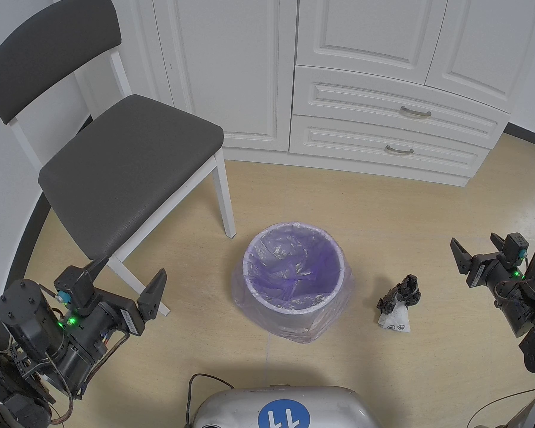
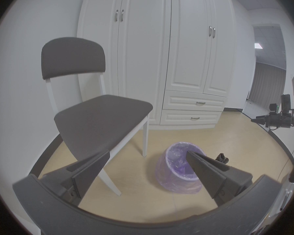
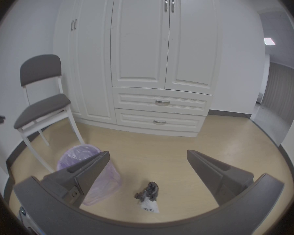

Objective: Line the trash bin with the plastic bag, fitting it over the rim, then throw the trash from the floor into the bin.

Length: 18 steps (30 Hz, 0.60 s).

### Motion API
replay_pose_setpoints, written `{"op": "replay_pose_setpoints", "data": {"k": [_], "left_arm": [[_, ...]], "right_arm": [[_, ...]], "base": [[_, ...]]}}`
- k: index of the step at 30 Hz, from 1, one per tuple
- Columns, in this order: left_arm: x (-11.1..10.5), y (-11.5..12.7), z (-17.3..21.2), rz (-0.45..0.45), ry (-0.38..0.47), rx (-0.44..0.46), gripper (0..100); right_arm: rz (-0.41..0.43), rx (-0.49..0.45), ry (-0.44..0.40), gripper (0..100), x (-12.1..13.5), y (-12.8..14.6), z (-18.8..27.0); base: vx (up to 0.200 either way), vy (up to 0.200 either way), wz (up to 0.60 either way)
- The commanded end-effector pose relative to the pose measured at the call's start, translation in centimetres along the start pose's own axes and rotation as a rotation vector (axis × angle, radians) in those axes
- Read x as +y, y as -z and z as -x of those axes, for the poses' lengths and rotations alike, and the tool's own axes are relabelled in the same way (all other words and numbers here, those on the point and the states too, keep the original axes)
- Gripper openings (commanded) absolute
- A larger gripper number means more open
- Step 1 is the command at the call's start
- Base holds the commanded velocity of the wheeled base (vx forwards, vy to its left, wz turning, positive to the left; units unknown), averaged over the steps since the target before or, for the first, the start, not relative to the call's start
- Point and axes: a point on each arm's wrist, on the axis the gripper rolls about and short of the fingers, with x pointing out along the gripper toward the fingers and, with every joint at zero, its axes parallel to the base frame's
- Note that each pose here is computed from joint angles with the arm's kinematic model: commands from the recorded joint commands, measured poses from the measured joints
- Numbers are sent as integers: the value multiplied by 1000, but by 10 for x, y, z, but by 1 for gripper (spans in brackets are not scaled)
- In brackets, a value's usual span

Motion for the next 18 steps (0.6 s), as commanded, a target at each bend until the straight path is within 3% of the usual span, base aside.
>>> {"op": "replay_pose_setpoints", "data": {"k": [1,3,5,8,11,13,14,18], "left_arm": [[4,-26,11,-8,-2,-134,100],[7,-43,18,-3,-7,-222,100],[7,-45,19,-3,-8,-233,100],[7,-45,19,-28,-12,-229,100],[7,-41,18,-48,-14,-210,100],[7,-40,19,-56,-15,-206,100],[7,-39,18,-58,-16,-204,100],[9,-42,20,-91,-26,-215,100]], "right_arm": [[71,86,77,100,-11,20,-17],[137,133,95,100,-9,29,-46],[145,161,90,100,-6,32,-56],[159,365,55,100,6,37,-101],[25,529,44,100,17,35,-121],[-5,560,38,100,20,36,-126],[-95,664,53,100,27,45,-143],[-148,788,84,100,33,77,-162]], "base": [[0,0,0],[0,0,0],[0,0,0],[0,0,0],[0,0,0],[0,0,0],[0,0,0],[0,0,0]]}}
